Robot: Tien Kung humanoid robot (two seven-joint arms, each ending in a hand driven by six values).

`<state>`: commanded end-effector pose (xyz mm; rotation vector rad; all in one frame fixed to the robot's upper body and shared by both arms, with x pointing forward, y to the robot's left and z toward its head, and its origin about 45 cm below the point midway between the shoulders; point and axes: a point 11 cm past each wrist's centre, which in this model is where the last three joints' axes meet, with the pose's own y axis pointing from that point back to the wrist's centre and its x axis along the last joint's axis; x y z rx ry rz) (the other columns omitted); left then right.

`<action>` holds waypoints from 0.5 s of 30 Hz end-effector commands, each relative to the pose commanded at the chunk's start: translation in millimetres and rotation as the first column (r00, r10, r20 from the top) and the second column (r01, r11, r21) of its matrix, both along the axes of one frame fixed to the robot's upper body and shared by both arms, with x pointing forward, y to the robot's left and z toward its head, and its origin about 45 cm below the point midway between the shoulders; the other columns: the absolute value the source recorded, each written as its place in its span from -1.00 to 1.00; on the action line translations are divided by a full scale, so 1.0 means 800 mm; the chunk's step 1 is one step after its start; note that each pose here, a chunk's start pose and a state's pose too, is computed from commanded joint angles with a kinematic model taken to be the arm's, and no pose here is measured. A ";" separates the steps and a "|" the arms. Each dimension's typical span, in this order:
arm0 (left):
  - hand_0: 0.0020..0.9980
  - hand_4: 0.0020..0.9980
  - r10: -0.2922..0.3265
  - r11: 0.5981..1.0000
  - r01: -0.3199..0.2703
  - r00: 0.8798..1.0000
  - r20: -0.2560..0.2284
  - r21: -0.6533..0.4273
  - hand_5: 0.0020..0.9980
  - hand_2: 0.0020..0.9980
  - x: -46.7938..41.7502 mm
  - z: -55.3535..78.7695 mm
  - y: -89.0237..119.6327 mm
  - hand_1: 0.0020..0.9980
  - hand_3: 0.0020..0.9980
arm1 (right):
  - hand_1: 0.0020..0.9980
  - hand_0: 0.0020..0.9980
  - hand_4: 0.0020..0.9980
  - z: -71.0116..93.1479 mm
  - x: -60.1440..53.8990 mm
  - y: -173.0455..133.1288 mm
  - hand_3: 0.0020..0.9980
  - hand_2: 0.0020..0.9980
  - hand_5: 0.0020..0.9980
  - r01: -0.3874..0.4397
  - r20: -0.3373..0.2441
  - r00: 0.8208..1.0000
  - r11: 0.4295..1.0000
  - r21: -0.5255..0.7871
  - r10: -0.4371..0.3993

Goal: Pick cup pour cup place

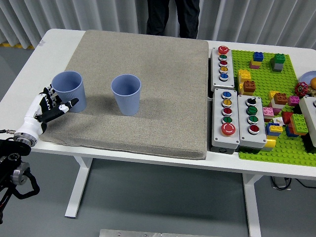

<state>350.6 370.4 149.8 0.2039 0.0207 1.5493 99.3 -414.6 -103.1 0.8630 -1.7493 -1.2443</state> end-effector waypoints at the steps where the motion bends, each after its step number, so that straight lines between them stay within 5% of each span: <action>1: 0.80 0.96 -0.004 1.000 0.004 1.000 -0.001 0.006 -0.46 1.00 0.001 0.001 0.000 0.79 1.00 | 0.38 0.45 -0.37 0.000 0.001 0.000 0.41 0.47 -0.38 0.000 0.001 1.000 1.000 0.000 0.000; 15: 0.79 0.96 0.000 1.000 0.000 1.000 0.001 0.006 -0.41 1.00 0.013 0.002 -0.004 0.79 1.00 | 0.38 0.45 -0.37 0.001 0.004 -0.001 0.41 0.47 -0.39 -0.002 0.005 1.000 1.000 0.000 0.002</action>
